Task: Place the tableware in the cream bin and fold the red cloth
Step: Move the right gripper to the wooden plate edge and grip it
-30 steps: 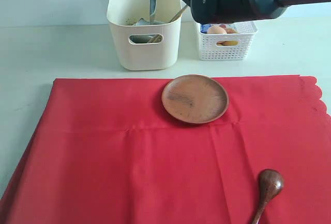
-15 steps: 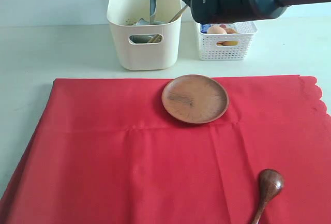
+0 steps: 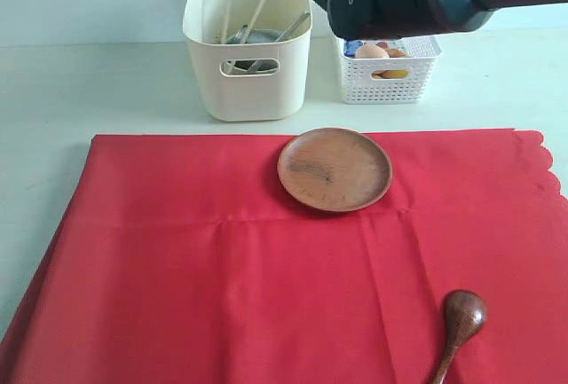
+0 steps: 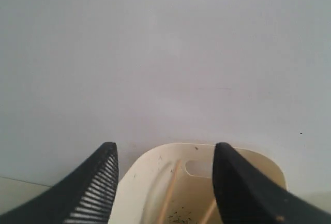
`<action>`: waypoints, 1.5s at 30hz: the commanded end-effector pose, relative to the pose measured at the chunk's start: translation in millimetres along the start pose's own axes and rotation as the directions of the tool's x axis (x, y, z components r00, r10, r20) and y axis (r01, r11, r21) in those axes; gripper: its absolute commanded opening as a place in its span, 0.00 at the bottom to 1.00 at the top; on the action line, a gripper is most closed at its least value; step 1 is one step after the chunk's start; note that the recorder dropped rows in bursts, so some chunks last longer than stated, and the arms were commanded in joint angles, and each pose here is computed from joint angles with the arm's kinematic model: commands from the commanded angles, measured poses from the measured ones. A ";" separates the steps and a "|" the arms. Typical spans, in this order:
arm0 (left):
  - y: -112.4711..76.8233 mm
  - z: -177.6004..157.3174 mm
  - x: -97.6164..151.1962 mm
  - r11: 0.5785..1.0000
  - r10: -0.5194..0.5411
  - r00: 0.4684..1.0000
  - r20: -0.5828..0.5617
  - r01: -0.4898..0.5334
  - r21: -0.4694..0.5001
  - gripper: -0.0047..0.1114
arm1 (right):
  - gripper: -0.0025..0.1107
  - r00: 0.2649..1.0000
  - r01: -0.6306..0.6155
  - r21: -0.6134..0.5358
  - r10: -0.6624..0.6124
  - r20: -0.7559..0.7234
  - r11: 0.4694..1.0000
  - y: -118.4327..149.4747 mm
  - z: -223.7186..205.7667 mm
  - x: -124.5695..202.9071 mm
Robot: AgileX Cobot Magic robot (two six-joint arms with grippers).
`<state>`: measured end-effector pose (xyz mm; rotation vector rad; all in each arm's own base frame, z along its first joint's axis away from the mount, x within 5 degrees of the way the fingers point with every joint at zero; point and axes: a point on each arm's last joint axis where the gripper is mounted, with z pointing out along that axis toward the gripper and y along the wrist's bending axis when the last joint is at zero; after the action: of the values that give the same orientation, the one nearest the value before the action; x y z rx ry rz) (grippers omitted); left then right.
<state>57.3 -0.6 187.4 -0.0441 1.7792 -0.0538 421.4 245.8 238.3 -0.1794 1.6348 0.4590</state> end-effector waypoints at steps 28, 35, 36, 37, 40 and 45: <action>-0.5 0.3 -0.3 1.000 0.000 1.000 -0.001 0.000 0.007 0.05 | 0.02 0.593 0.081 0.084 0.020 -0.805 0.993 -100.2 -124.5 -35.9; -0.5 0.3 -0.3 1.000 0.000 1.000 -0.001 0.000 0.007 0.05 | 0.02 0.491 -0.076 0.012 0.048 -0.870 0.997 -103.0 -120.4 19.1; -0.5 0.3 -0.3 1.000 0.000 1.000 -0.001 0.000 0.007 0.05 | 0.02 0.478 -0.077 0.017 0.052 -0.877 0.997 -105.0 -117.9 26.2; -0.5 0.3 -0.3 1.000 0.000 1.000 -0.001 0.000 0.007 0.05 | 0.02 0.467 -0.078 0.021 0.055 -0.883 0.997 -106.3 -116.4 31.3; -0.5 0.3 -0.3 1.000 0.000 1.000 -0.001 0.000 0.007 0.05 | 0.02 0.414 -0.102 0.056 0.093 -0.905 0.993 -114.8 -111.8 52.8; -0.5 0.3 -0.3 1.000 0.000 1.000 -0.001 0.000 0.007 0.05 | 0.02 0.342 -0.299 0.093 0.198 -0.919 0.950 -136.5 -107.1 85.5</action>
<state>57.3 -0.6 187.4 -0.0441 1.7792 -0.0538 362.4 96.2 141.4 -0.3200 2.8337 0.6421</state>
